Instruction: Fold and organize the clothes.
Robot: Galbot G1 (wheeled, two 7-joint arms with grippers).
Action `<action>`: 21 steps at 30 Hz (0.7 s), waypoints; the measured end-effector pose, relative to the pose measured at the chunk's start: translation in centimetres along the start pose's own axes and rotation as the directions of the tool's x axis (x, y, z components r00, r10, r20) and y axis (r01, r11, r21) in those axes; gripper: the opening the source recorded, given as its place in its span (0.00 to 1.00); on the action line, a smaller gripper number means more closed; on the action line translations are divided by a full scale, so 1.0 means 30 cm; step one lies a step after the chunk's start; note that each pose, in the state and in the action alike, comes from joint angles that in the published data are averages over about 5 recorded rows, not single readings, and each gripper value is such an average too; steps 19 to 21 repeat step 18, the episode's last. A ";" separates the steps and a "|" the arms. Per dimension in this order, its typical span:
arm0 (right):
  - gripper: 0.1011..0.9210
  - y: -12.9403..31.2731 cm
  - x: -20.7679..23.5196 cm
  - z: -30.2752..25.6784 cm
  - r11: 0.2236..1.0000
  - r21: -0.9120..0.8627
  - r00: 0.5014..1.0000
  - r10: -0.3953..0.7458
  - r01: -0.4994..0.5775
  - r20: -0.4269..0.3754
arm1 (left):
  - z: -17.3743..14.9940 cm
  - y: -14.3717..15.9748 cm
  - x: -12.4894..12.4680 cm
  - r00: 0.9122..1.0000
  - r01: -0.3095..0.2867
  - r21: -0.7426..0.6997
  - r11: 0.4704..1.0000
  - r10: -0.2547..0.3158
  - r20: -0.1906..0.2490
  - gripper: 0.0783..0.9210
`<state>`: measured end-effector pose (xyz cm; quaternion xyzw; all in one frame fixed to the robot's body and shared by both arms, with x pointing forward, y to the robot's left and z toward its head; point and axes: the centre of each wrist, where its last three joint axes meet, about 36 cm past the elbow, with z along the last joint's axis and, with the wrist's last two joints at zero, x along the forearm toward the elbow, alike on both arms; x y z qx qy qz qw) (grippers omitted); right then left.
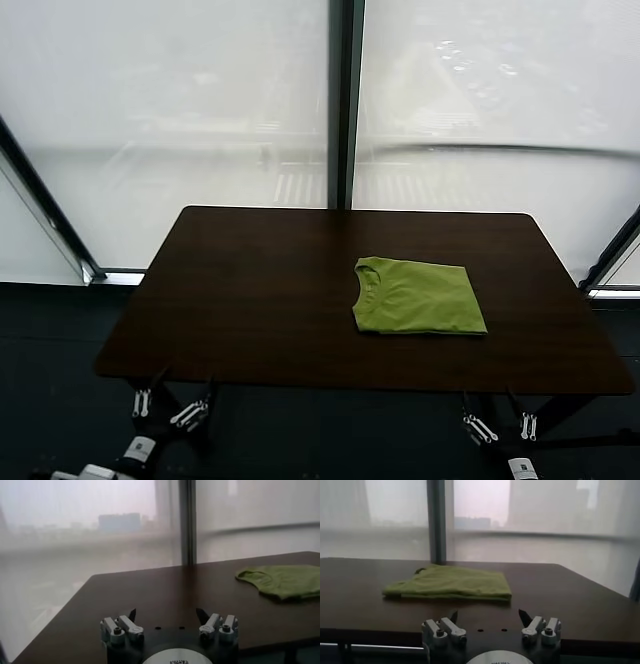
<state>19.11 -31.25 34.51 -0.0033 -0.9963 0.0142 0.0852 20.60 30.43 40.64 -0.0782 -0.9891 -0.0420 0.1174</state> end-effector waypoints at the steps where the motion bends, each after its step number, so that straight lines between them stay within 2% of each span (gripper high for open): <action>1: 0.98 0.001 -0.001 -0.001 1.000 0.000 1.000 -0.001 0.001 -0.001 | 0.000 0.001 0.001 1.000 0.001 -0.001 1.000 -0.001 -0.001 0.98; 21: 0.98 0.005 0.003 -0.006 1.000 0.001 1.000 -0.002 0.002 -0.011 | -0.004 0.004 -0.002 1.000 -0.001 -0.006 1.000 0.001 -0.002 0.98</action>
